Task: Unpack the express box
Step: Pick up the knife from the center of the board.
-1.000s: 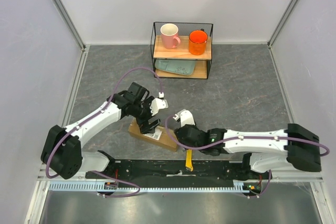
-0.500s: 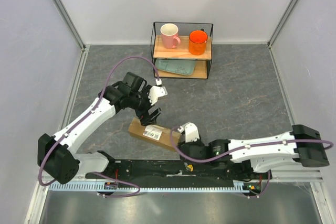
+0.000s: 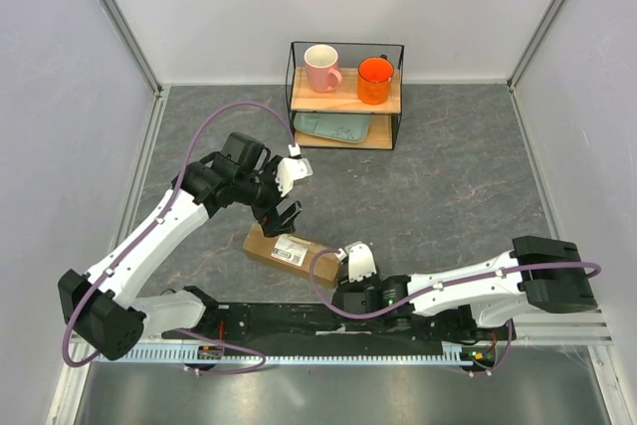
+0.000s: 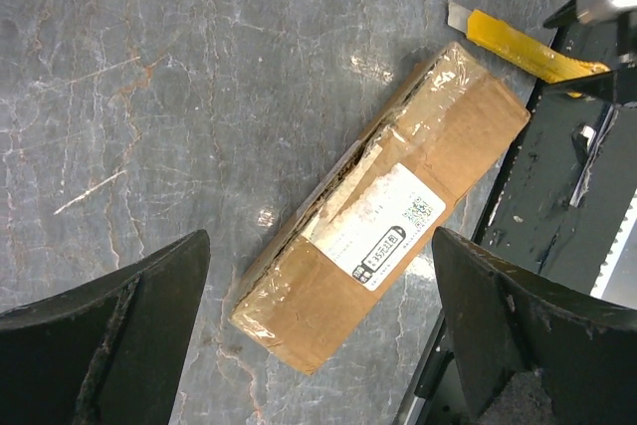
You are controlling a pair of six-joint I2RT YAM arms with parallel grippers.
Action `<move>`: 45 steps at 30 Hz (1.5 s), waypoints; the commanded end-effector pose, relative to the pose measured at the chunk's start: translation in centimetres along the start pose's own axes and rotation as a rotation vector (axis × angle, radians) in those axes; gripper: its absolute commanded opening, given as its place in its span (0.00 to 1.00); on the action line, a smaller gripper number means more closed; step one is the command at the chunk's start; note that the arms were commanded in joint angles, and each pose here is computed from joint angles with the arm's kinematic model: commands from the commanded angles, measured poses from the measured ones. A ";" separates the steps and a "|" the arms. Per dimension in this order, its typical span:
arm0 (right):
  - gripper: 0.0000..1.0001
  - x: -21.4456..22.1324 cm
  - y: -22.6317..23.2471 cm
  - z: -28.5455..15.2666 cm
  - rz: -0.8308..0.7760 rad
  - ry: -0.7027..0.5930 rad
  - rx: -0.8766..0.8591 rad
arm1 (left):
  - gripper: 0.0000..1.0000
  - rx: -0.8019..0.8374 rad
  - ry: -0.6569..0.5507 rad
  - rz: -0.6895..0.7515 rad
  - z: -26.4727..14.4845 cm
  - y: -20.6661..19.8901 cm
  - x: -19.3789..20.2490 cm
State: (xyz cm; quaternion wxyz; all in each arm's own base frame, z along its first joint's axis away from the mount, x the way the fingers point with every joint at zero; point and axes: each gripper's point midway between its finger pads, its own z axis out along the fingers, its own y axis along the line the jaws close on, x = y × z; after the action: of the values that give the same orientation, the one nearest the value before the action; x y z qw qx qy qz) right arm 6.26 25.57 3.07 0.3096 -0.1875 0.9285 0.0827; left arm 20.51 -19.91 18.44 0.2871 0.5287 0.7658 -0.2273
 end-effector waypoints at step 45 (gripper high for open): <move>0.00 -18.4 7.6 -21.0 -0.008 -0.182 -0.719 | 0.99 -0.026 -0.518 1.326 -10.2 -10.0 -7.9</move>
State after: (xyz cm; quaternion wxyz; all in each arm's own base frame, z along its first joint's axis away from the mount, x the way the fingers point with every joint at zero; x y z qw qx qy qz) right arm 5.78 30.74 25.33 0.3197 -0.2561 0.8532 0.3228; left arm 11.32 -21.39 31.79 0.5222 0.7865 0.2857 -0.1645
